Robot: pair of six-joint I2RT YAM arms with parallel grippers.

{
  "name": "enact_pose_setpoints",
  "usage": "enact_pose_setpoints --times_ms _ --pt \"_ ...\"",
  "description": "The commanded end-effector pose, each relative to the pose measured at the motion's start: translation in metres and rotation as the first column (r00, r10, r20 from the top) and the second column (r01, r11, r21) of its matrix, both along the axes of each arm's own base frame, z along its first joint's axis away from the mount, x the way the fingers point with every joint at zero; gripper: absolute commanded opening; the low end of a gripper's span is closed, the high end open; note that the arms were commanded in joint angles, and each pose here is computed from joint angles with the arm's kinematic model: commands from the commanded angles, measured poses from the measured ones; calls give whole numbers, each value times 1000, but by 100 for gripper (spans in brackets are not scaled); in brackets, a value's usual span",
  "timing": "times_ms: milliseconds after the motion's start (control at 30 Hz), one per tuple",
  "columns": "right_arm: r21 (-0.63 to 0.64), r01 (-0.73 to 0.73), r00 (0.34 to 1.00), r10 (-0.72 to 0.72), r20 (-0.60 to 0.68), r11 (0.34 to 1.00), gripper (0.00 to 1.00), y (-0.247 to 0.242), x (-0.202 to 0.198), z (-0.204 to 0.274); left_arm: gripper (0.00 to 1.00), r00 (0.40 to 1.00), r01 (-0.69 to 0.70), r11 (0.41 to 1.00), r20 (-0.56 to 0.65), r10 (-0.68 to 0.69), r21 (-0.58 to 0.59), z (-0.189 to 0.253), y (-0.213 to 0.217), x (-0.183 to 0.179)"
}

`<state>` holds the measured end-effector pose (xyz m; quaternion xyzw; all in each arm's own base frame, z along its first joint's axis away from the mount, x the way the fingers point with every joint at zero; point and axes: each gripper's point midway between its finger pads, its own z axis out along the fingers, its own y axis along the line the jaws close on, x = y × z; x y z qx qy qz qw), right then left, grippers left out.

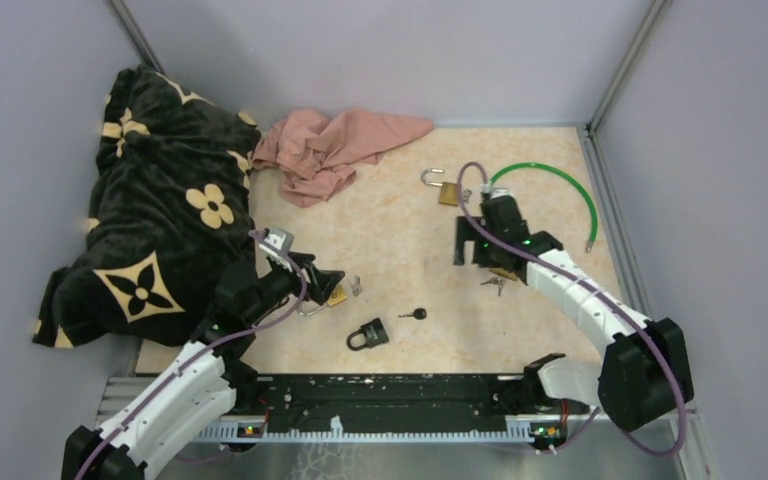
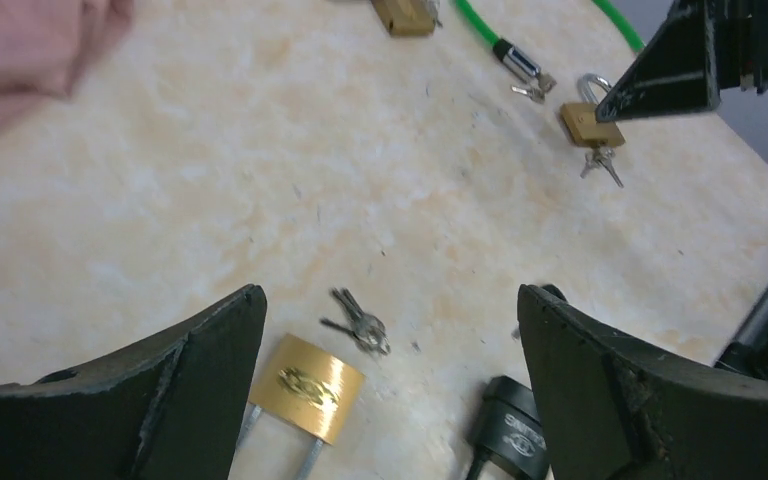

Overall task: Lock with the key
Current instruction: Pick up the lock from the center of the board.

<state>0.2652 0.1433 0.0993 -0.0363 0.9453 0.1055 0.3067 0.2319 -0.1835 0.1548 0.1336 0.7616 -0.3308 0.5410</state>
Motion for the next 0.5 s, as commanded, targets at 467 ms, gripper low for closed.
enact_pose_setpoints --times_ms 467 --pt "-211 413 899 -434 -63 886 89 -133 32 -73 99 675 238 757 457 -579 609 24 -5 -33"
